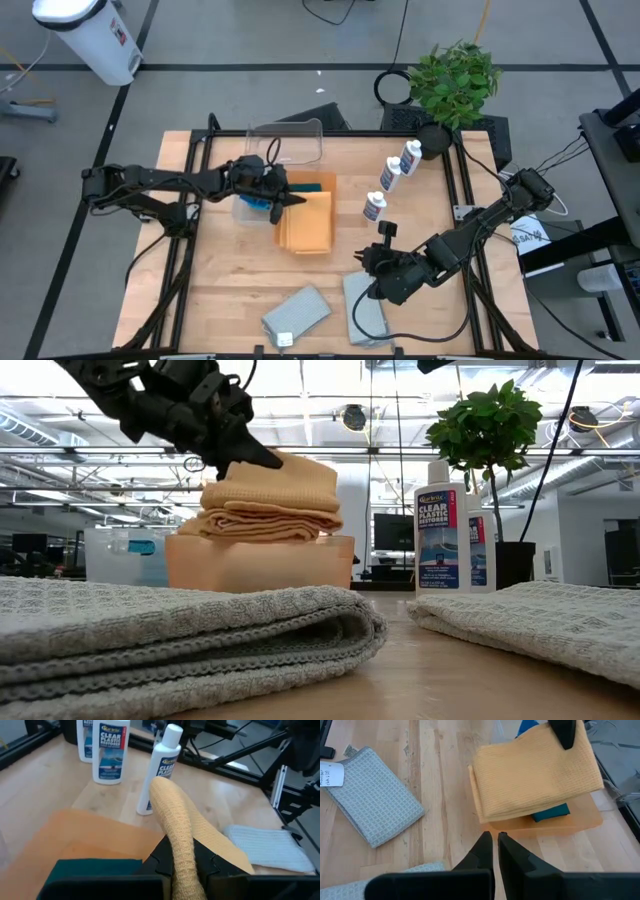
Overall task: Pick & Place Kitchen Items
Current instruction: Put the yellow towel into the orange bin
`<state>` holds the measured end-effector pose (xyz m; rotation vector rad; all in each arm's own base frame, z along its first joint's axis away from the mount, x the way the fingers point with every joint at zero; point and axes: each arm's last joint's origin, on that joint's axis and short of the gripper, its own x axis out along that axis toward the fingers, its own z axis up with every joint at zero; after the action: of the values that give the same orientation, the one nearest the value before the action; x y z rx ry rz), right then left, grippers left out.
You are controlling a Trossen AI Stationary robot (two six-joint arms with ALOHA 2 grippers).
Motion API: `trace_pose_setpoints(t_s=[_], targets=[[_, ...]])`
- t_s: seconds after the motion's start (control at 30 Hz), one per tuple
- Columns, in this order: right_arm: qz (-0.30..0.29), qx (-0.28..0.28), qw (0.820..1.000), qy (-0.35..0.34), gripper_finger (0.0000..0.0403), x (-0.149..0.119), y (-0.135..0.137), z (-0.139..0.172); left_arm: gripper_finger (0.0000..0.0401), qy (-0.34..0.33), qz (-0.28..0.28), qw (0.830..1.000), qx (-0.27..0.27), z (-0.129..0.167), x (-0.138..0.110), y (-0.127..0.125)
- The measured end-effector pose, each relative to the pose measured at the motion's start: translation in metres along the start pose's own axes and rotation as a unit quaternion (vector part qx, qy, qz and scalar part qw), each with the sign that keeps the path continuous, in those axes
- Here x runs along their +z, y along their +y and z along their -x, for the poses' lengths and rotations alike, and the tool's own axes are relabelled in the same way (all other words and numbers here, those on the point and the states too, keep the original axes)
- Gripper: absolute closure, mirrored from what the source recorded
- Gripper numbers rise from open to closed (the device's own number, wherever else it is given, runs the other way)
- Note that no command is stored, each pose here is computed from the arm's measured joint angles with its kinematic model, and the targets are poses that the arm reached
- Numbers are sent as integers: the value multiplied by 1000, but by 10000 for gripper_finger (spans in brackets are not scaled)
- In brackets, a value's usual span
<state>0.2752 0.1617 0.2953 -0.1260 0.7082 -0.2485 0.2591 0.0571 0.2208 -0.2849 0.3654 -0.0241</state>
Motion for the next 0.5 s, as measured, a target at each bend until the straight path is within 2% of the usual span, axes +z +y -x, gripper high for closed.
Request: trace_pose_setpoints(t_s=[0.2,0.5], targets=[[-1,0,1000,-1,401,0,0,0,377,-16,-2,1000,4,2,-13,6],[-6,-6,1000,0,401,2,-4,-3,375,-15,10,1000,17,5,-16,14]])
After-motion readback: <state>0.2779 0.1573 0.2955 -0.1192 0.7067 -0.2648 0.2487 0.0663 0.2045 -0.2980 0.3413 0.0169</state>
